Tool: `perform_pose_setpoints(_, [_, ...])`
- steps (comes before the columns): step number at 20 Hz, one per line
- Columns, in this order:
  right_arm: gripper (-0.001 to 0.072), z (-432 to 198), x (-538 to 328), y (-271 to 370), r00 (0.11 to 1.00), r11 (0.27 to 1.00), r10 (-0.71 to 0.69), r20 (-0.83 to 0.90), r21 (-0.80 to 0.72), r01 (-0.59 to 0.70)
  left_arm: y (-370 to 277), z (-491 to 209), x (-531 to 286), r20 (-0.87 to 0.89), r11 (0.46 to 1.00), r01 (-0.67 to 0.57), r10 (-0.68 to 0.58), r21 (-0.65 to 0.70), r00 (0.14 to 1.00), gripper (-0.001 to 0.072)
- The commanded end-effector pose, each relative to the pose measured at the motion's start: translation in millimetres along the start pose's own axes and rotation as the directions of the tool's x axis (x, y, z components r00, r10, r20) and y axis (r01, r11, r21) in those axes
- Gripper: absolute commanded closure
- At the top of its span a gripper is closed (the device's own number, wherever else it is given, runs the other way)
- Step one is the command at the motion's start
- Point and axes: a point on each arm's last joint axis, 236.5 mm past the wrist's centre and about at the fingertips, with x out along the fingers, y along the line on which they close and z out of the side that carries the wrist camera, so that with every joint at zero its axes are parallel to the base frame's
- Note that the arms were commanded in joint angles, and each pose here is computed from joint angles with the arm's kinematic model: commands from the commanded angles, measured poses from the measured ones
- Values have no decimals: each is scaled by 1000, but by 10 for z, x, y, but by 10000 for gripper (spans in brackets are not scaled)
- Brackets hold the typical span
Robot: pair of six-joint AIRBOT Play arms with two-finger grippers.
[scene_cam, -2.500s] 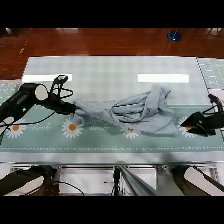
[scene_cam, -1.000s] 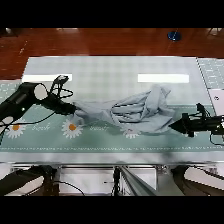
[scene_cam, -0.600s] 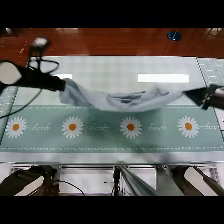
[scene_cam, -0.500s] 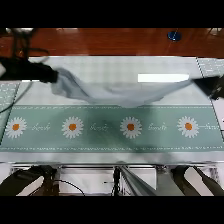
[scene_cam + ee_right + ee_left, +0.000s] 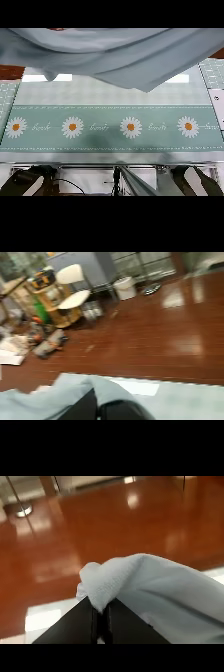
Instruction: Fold the shirts.
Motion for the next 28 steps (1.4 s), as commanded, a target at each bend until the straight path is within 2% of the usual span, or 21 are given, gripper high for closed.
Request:
perform_pose_setpoints(1, [699, 30, -324, 90, 973, 969, -229, -17, -100, 226, 111, 14, -555, 26, 1000, -18, 18, -21, 1000, 670])
perform_pose_setpoints(6, [699, -632, -679, -342, 841, 891, -453, -296, -114, 440, -8, -743, -753, -284, 996, 11, -36, -89, 958, 670])
perform_pose_setpoints(9, [699, -619, -795, -532, 794, 842, -536, -287, -123, 525, -264, -1074, -744, -416, 985, 76, -135, -156, 899, 669])
perform_pose_setpoints(13, [700, -872, -717, -838, 763, 839, -515, -392, -48, 542, -504, -1683, -577, -590, 976, 102, -198, -193, 783, 670])
perform_pose_setpoints(16, [699, -1407, -594, -1236, 708, 826, -430, -560, 72, 559, -789, -2280, -356, -692, 962, 142, -268, -235, 670, 669])
perform_pose_setpoints(18, [699, -1925, -565, -1486, 602, 804, -388, -698, 64, 592, -958, -2626, -178, -716, 951, 157, -305, -268, 628, 669])
perform_pose_setpoints(20, [699, -2350, -559, -1784, 456, 784, -407, -792, -47, 619, -969, -2854, 149, -690, 960, 162, -278, -230, 669, 669])
perform_pose_setpoints(21, [699, -2439, -483, -1948, 412, 775, -433, -801, -97, 625, -918, -2927, 347, -673, 970, 152, -242, -191, 699, 669])
perform_pose_setpoints(22, [699, -2470, -333, -2084, 402, 780, -448, -798, -130, 612, -868, -2993, 517, -672, 978, 137, -208, -158, 710, 669])
perform_pose_setpoints(23, [699, -2483, -85, -2182, 430, 802, -443, -787, -133, 583, -851, -3046, 658, -680, 982, 143, -191, -127, 708, 669])
perform_pose_setpoints(26, [699, -2497, 627, -2289, 559, 858, -380, -737, -55, 510, -925, -3201, 1054, -694, 979, 189, -189, -78, 695, 669])
perform_pose_setpoints(28, [699, -2402, 1027, -2373, 648, 873, -375, -662, -17, 488, -966, -3213, 1341, -659, 979, 190, -189, -70, 728, 669])
